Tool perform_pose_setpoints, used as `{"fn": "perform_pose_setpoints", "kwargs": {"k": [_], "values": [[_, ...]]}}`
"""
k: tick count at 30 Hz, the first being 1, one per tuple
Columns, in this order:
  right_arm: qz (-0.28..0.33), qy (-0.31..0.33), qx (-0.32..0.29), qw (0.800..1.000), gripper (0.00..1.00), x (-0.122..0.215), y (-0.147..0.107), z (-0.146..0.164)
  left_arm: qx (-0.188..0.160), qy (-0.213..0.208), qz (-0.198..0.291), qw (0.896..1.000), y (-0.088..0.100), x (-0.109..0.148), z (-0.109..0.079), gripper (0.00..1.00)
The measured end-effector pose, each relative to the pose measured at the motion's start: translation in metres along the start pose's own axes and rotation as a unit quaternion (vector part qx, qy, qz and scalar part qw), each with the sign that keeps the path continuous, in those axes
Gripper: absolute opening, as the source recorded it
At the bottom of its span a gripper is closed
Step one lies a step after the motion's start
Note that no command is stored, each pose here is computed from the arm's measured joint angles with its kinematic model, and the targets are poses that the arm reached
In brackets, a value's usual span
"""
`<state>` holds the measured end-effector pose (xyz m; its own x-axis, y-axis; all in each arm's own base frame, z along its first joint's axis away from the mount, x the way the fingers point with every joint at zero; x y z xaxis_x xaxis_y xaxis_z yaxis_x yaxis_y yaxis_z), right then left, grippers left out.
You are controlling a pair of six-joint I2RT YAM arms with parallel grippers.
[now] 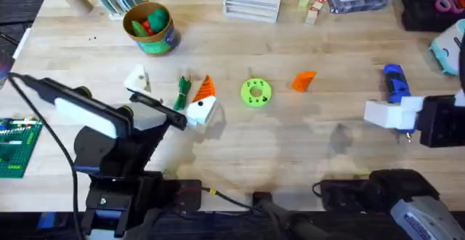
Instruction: Pick up the gripper from the table and insert it into the empty holder that is missing its gripper. Then pick up a screw, insert it into the mounting hole, and use the screwdriver to tighten it. Finally, clean up the table by picking up the vegetable and placing it into the bucket.
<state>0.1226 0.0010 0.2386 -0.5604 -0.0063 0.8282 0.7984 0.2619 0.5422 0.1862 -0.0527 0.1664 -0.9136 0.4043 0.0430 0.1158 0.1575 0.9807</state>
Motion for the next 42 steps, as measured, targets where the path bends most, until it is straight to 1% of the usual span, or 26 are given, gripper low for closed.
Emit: {"fn": "perform_pose_setpoints", "kwargs": {"k": [10, 42], "values": [[0.0, 0.0, 0.0, 1.0, 0.992, -0.0001, 0.0, 0.0, 0.001, -0.013, 0.005, 1.0, -0.0017, 0.0, -0.0031, 0.993], [0.0, 0.0, 0.0, 1.0, 0.992, 0.0, 0.0, 0.0, 0.001, -0.014, 0.005, 1.0, -0.0016, 0.0001, -0.0035, 0.993]]}}
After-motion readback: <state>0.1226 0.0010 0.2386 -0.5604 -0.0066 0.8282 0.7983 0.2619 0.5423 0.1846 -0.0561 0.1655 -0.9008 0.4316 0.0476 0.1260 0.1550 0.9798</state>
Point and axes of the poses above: each hand's point on the last joint's axis, 136 mm out from that joint toward the fingers, its own x axis back along the fingers, its own z axis along the line the jaws close on, y = z × x, the point moved 5 cm from there along x, back along the fingers, and after that the axes turned 15 degrees about x, right-handed, at the moved point
